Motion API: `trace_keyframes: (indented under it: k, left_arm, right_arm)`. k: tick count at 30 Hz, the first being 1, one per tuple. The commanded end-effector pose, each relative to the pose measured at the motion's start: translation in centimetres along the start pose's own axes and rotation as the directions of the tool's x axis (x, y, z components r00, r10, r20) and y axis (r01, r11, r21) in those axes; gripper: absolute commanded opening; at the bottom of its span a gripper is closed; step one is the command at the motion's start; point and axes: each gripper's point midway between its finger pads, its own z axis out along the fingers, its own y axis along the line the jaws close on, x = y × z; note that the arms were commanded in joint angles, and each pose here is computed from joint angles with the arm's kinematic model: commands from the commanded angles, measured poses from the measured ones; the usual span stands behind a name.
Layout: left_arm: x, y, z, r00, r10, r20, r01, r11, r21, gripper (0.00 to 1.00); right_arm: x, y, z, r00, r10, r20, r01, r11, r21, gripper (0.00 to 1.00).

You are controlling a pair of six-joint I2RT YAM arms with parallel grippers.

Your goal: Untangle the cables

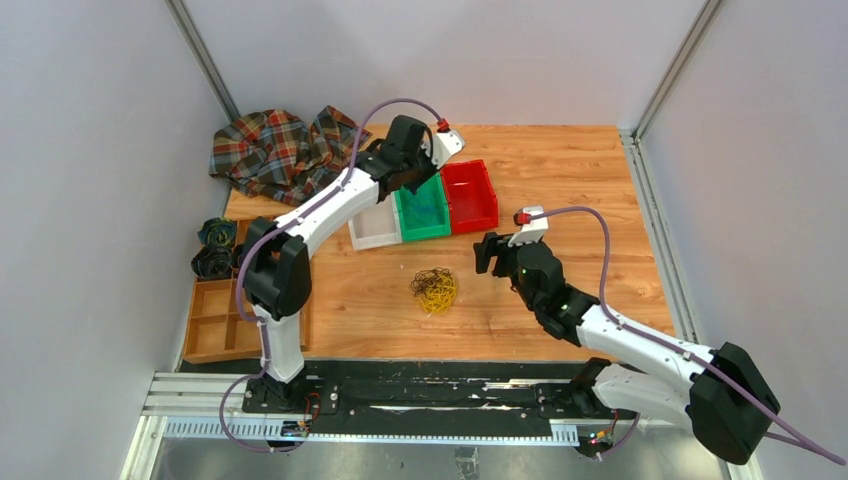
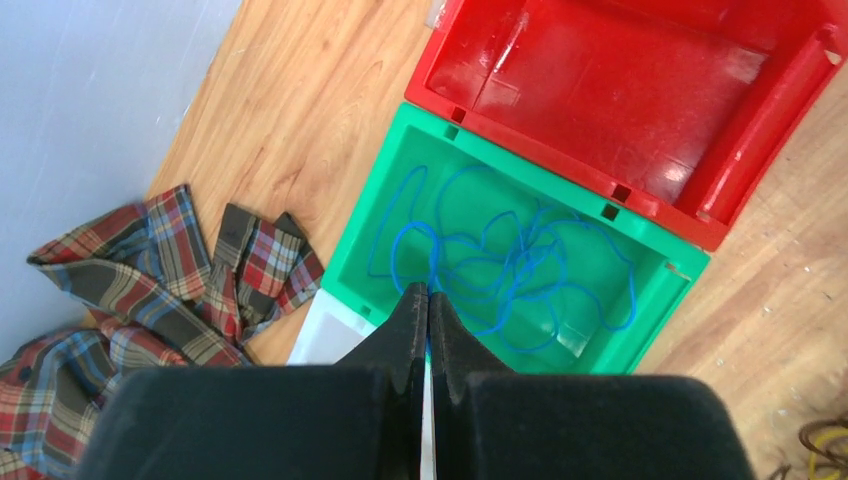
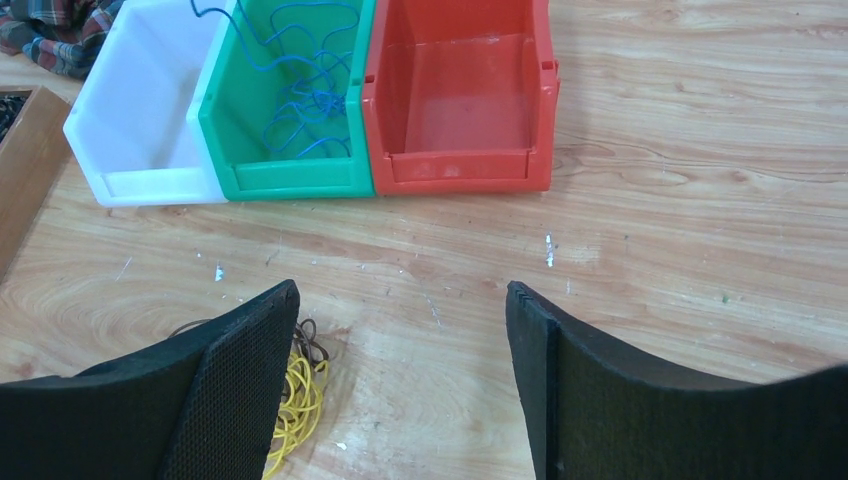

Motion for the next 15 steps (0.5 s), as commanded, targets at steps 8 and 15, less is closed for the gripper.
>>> trace_keyframes:
  k: [8,15]
  left_arm:
    - [2.9,-1.1,5.6,0.999,-0.031,-0.011,0.031,0.999,-0.041,0.01]
    - [5.0,-2.6,7.3,0.999,-0.046,-0.019,0.045,0.999,-0.02,0.0]
  right_arm:
    - [-0.9,-0.3,0.6,1.0,0.024,0.02,-0.024,1.0,0.006,0.75]
    - [-1.7,0.2,0.7,0.999,0.032,0.027,-0.032,0.999,-0.02,0.75]
